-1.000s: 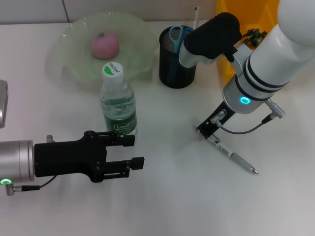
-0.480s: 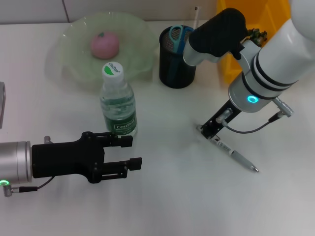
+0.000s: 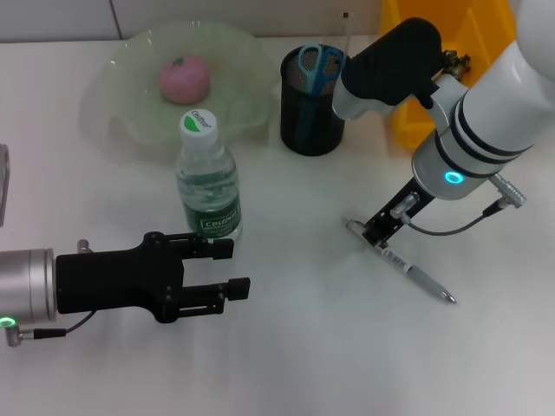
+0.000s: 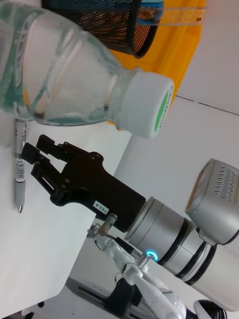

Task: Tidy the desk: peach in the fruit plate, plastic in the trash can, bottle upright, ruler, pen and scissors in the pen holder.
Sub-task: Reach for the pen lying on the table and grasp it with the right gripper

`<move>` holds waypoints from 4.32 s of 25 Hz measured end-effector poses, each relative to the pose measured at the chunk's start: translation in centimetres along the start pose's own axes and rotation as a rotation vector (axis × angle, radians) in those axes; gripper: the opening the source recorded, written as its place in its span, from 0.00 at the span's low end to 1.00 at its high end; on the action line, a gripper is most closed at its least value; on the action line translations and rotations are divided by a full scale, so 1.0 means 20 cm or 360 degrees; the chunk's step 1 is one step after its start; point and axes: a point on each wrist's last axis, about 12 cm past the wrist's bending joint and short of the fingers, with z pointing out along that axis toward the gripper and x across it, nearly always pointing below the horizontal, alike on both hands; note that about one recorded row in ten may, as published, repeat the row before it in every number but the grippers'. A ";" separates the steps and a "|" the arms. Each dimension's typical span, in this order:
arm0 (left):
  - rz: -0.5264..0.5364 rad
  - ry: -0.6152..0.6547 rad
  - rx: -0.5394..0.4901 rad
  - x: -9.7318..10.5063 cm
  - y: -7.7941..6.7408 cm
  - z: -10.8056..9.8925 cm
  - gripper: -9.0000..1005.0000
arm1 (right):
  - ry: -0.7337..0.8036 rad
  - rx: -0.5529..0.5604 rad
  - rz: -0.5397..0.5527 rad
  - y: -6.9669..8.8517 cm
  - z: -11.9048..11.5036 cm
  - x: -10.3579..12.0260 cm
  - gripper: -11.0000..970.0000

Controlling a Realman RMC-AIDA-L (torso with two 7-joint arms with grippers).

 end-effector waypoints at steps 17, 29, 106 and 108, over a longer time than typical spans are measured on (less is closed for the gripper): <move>0.0002 -0.0001 0.0001 0.00 0.00 0.00 0.66 | -0.0015 -0.0016 -0.0017 0.01 0.00 -0.01 0.37; -0.0001 -0.0002 -0.0003 0.00 0.00 0.01 0.66 | 0.0000 -0.0018 -0.0001 0.01 0.05 0.01 0.40; -0.0002 -0.0003 -0.0001 0.00 0.00 0.01 0.66 | 0.0043 -0.0101 0.0003 -0.01 0.02 0.11 0.25; -0.0002 -0.0004 -0.0001 0.00 0.00 0.01 0.66 | 0.0041 -0.0101 0.0004 -0.01 0.02 0.11 0.25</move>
